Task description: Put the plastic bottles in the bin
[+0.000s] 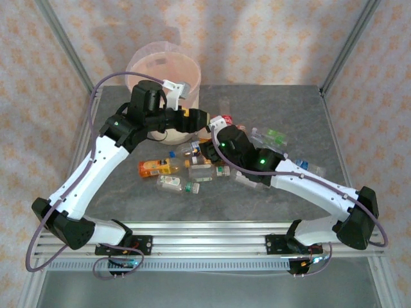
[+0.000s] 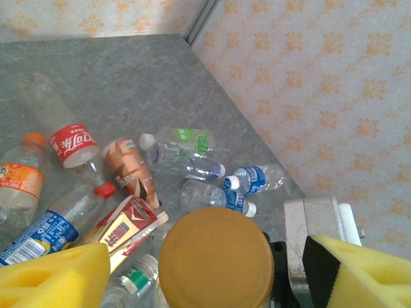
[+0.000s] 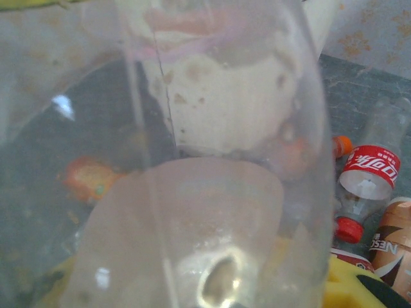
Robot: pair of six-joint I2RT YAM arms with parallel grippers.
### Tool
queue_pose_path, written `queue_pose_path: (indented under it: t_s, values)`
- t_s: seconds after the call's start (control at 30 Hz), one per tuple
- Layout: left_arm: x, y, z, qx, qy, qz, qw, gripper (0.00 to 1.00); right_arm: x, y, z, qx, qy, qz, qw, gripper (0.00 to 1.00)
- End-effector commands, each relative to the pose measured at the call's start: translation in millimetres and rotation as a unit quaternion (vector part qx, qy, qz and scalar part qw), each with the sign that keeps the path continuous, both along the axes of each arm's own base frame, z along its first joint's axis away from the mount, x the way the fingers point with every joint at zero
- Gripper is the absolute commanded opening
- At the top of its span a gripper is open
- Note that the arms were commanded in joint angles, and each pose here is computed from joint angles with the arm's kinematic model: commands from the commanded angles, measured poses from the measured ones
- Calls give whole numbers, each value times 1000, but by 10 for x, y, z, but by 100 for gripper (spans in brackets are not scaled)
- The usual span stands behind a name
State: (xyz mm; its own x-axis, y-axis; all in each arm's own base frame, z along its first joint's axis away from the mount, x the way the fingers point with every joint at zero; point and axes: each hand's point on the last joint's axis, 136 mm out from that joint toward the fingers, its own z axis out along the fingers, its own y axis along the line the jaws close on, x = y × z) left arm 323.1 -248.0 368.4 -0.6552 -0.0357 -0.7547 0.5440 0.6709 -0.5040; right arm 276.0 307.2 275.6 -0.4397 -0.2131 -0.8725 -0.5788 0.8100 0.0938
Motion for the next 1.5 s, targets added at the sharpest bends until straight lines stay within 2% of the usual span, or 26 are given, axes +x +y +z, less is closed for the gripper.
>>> queue_pose_path:
  t_s: [0.0, 0.1, 0.2, 0.33, 0.53, 0.67, 0.77, 0.83, 0.87, 0.93, 0.97, 1.03, 1.23, 1.47]
  values:
    - [-69, -95, 63, -16, -3, -26, 1000, 78, 19, 135, 348, 54, -28, 12, 998, 6]
    - [-77, -124, 55, -27, 4, -31, 999, 78, 24, 175, 404, 69, -31, 16, 997, 5]
    - [-74, -132, 65, -35, 9, -29, 999, 67, 20, 191, 466, 85, -34, 16, 996, 5]
    - [-93, -133, 112, -53, 13, -34, 998, 60, -2, 174, 542, 108, -38, 15, 993, 6]
    - [-124, -101, 210, -82, 11, -42, 996, 60, -56, 201, 639, 140, -35, 27, 989, 7]
    - [-137, -70, 212, -88, 14, -42, 995, 46, -75, 243, 691, 155, -33, 36, 987, 9]
    - [-133, -39, 237, -90, 9, -37, 995, 32, -69, 254, 708, 157, -34, 36, 986, 10]
    - [-116, -23, 273, -92, 3, -33, 995, 26, -56, 257, 693, 151, -33, 35, 987, 16]
    - [-99, -11, 299, -93, -2, -29, 995, 24, -51, 259, 686, 147, -32, 34, 988, 23]
    - [-55, 9, 365, -94, -14, -21, 995, 21, -45, 253, 684, 140, -31, 32, 989, 44]
    - [-25, 27, 419, -94, -23, -15, 995, 20, -43, 247, 681, 135, -30, 32, 990, 58]
    - [45, 84, 540, -92, -42, -1, 995, 20, -33, 209, 700, 128, -30, 24, 991, 98]
    - [388, 457, 1029, -84, -111, 85, 987, 20, -49, 103, 717, 115, -24, 9, 993, 99]
    - [1002, 991, 1432, -51, -160, 205, 964, 20, 34, -72, 609, 98, -16, -48, 994, 99]
